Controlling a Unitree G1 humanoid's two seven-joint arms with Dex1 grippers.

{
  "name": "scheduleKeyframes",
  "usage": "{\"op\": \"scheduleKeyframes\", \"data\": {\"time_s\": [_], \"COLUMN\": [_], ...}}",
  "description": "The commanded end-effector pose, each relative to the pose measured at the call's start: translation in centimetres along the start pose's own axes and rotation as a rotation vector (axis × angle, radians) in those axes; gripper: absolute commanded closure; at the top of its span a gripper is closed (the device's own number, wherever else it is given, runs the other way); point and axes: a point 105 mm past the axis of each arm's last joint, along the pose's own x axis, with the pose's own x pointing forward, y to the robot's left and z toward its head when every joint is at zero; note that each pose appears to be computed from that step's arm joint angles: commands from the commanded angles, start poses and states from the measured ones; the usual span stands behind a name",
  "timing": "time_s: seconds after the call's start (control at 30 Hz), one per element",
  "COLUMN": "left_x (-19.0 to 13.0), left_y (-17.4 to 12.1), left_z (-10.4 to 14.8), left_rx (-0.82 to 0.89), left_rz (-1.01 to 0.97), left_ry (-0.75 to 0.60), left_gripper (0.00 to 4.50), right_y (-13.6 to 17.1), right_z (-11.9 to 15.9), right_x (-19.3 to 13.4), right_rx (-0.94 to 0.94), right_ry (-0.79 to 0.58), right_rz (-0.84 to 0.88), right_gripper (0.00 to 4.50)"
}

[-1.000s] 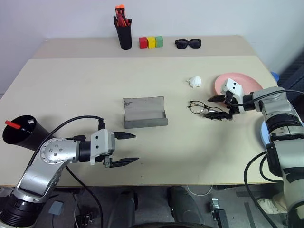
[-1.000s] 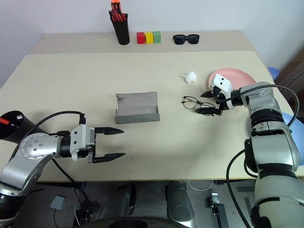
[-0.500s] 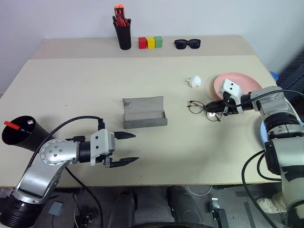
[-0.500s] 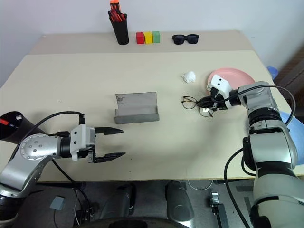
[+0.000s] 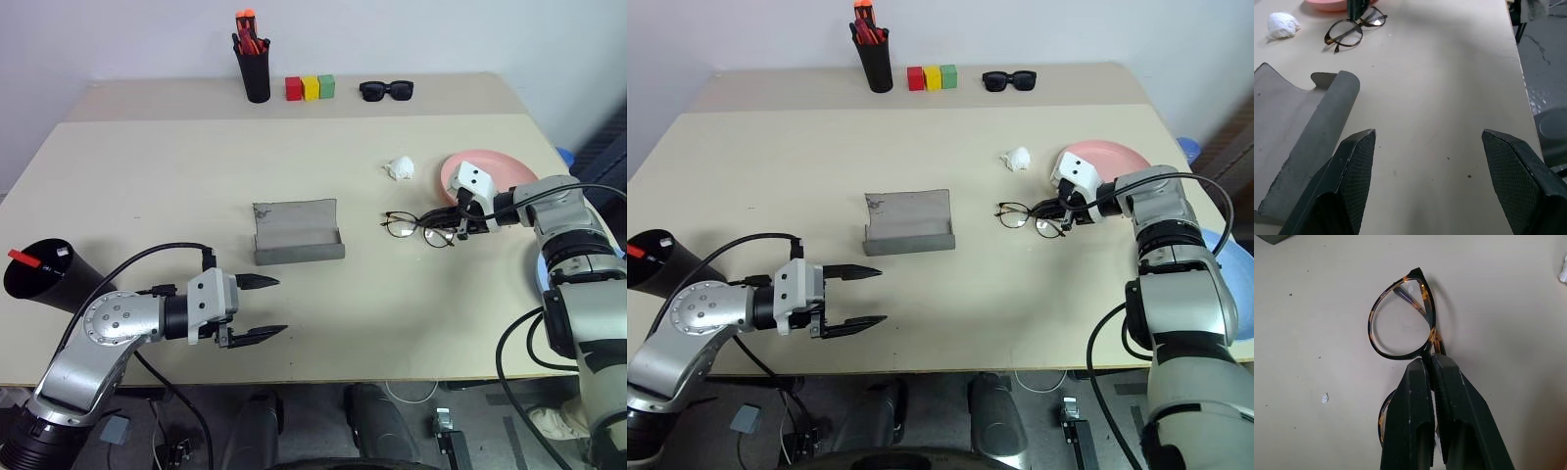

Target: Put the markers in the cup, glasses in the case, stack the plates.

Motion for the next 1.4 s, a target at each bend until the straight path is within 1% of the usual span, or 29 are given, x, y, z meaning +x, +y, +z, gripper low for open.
{"op": "scheduleKeyframes", "data": {"time_s": [0.03, 0.13, 0.3, 0.53, 0.6, 0.8, 0.9, 1.13, 1.27, 1.4], "left_x": [0.1, 0.1, 0.2, 0.1, 0.1, -0.4, -1.0, -3.1, -4.0, -4.3], "left_y": [-0.1, -0.2, -0.2, -0.2, -0.3, -0.8, -0.6, 0.9, 0.3, -1.1], "left_z": [1.1, 1.0, 1.0, 0.9, 0.8, 0.4, 0.7, 1.7, 1.6, 1.1], "left_rx": [0.041, 0.039, 0.033, 0.018, 0.012, -0.020, -0.060, -0.195, -0.303, -0.398], "left_rz": [-0.006, -0.007, -0.008, -0.001, 0.009, 0.055, 0.134, 0.379, 0.445, 0.442], "left_ry": [-0.027, -0.028, -0.032, -0.033, -0.029, -0.020, -0.046, -0.126, -0.147, -0.150], "left_gripper": [0.97, 0.97, 0.97, 0.97, 0.97, 0.97, 0.97, 0.97, 0.97, 0.97], "right_y": [-0.8, -0.8, 0.2, 3.0, 4.3, 7.0, 7.9, 8.3, 8.4, 8.6], "right_z": [2.0, 3.7, 7.8, 10.6, 11.3, 12.8, 13.3, 13.6, 13.7, 14.1], "right_x": [-1.4, -2.4, -3.3, -2.3, -1.3, 1.4, 2.6, 4.1, 5.0, 5.9], "right_rx": [-0.040, -0.074, -0.113, -0.194, -0.209, -0.204, -0.202, -0.207, -0.211, -0.214], "right_ry": [-0.063, -0.124, -0.317, -0.400, -0.422, -0.490, -0.512, -0.523, -0.520, -0.530], "right_rz": [-0.026, -0.009, 0.054, 0.116, 0.155, 0.222, 0.241, 0.245, 0.245, 0.255], "right_gripper": [4.47, 4.47, 4.47, 4.47, 4.47, 4.47, 4.47, 4.47, 4.47, 4.47]}}
